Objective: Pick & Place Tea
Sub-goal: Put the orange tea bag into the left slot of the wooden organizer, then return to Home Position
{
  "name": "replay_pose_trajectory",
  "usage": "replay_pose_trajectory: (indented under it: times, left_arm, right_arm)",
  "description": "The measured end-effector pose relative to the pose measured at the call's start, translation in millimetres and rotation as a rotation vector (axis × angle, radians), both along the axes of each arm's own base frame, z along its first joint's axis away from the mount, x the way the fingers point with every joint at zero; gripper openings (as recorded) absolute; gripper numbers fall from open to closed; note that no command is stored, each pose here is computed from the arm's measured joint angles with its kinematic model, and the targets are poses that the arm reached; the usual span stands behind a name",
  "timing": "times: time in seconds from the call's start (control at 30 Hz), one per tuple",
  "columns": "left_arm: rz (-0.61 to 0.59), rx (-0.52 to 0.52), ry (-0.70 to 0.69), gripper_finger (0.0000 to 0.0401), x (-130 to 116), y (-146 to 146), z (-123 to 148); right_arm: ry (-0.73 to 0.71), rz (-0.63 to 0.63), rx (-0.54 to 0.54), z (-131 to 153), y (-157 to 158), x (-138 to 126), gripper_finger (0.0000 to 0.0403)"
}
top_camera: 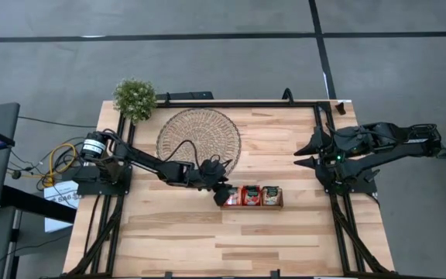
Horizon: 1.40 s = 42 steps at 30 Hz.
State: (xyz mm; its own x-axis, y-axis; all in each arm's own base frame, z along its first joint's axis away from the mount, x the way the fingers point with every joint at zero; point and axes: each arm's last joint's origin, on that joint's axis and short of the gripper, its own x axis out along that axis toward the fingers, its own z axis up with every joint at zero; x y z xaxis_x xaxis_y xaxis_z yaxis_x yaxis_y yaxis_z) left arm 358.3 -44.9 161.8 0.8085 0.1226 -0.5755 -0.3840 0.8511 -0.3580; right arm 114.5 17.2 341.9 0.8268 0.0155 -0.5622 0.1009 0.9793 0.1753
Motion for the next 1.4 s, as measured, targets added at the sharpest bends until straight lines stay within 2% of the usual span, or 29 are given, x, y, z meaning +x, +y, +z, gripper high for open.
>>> replay_pose_trajectory:
  times: [0.33, 0.47, 0.57, 0.73, 0.87, 1.0, 1.23, 1.33, 1.4]
  left_arm:
    - [-0.031, 0.095, 0.092, 0.0149, 16, -2, 32]
    - [-0.010, 0.161, 0.211, 0.0149, 16, 0, 46]
    - [0.026, 0.210, 0.249, 0.0149, 8, -2, 60]
    - [0.048, 0.253, 0.240, 0.0149, -16, -10, 90]
    - [0.128, 0.246, 0.184, 0.0149, -44, -15, 105]
    - [0.159, 0.218, 0.084, 0.0149, -78, -24, 111]
    - [0.168, 0.134, -0.197, 0.0149, -129, -25, 98]
    - [0.170, 0.126, -0.234, 0.0149, -150, -16, 87]
    - [0.185, 0.126, -0.244, 0.0149, -162, -7, 81]
  right_arm:
    - [0.000, 0.001, 0.001, 0, 0, 0, 0.0140]
    - [0.001, -0.007, 0.009, 0, 0, 0, 0.0141]
    - [0.030, -0.028, 0.000, -2, -2, -1, 0.0139]
    - [0.069, -0.098, 0.046, -5, -8, -16, 0.0137]
    - [-0.061, -0.066, 0.005, 4, -11, -35, 0.0140]
    - [-0.258, -0.024, -0.008, 5, -13, -56, 0.0142]
    - [-0.467, 0.142, 0.073, -41, -8, -65, 0.0137]
    - [-0.488, 0.158, 0.101, -63, -7, -65, 0.0137]
    - [-0.493, 0.133, 0.164, -72, -7, -66, 0.0139]
